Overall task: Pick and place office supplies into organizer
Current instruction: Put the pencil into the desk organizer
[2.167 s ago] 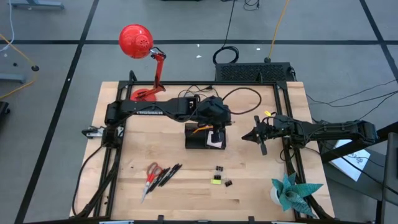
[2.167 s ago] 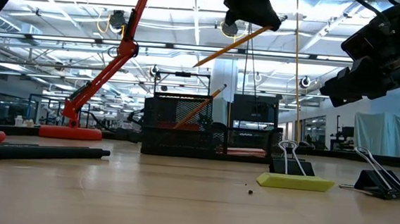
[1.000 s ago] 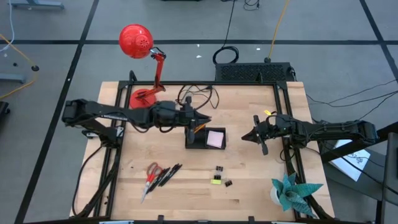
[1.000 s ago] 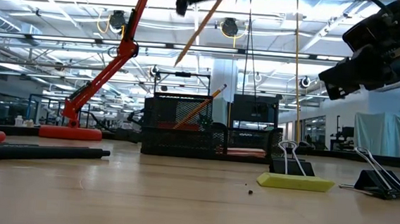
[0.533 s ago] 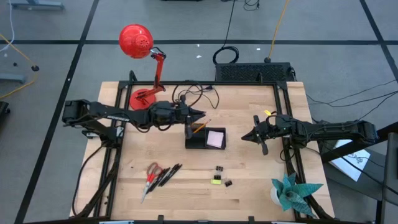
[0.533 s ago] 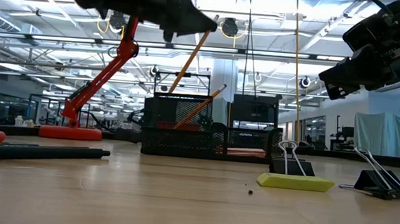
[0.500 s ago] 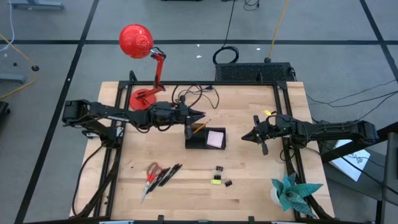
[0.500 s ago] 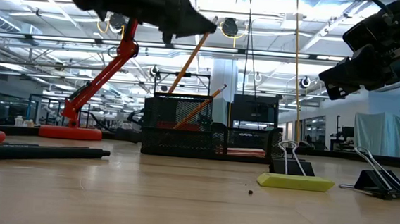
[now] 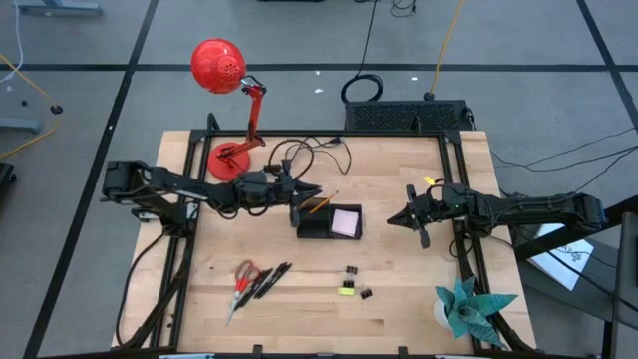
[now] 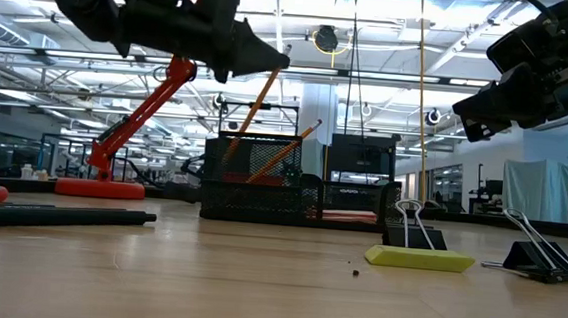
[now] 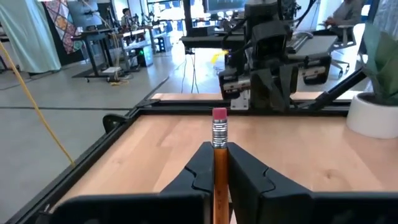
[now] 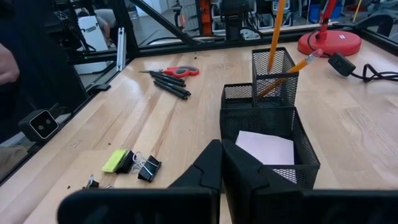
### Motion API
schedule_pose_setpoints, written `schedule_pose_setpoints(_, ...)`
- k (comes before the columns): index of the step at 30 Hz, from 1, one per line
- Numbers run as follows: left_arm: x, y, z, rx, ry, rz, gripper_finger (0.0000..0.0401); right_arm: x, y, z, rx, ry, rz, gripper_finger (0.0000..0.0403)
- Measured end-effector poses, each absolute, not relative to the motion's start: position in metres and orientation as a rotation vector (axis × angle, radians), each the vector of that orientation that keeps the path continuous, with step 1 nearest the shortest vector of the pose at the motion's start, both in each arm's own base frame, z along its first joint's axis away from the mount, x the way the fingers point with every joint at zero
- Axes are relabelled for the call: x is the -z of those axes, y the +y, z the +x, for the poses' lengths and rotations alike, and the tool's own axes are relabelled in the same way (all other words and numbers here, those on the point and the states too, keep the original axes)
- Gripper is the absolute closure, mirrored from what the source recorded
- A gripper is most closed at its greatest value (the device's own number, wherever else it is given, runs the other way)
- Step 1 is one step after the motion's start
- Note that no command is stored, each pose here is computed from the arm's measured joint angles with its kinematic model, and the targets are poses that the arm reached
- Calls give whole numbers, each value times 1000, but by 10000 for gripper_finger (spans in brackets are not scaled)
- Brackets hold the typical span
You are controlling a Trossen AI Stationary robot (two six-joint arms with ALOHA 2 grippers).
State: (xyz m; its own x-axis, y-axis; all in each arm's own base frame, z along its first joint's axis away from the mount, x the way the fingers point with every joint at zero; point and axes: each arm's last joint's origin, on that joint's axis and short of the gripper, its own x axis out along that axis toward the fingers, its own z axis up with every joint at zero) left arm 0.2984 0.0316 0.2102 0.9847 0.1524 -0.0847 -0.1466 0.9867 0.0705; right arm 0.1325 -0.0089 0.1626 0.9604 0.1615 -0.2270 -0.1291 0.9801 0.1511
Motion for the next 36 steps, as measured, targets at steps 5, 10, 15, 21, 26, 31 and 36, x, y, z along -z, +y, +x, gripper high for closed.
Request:
schedule_pose_setpoints(5,-189,35,312,-158,66,49,366,-164,-9,133,-147,222,135,399)
schedule_pose_setpoints(10,-159,37,322,-157,106,9,370,-165,-9,133,-148,212,133,399)
schedule_pose_setpoints(15,-146,38,325,-165,139,-26,373,-165,-9,133,-149,212,128,399)
schedule_pose_setpoints(21,-145,38,325,-165,139,-21,359,-165,-9,133,-151,212,125,399)
schedule_pose_setpoints(26,-146,38,325,-160,132,-34,331,-165,-9,133,-150,212,134,399)
schedule_pose_setpoints(31,-147,37,326,-134,122,-60,286,-165,-9,133,-147,211,129,399)
schedule_pose_setpoints(36,-152,36,325,-114,100,-64,237,-166,-9,133,-149,206,112,399)
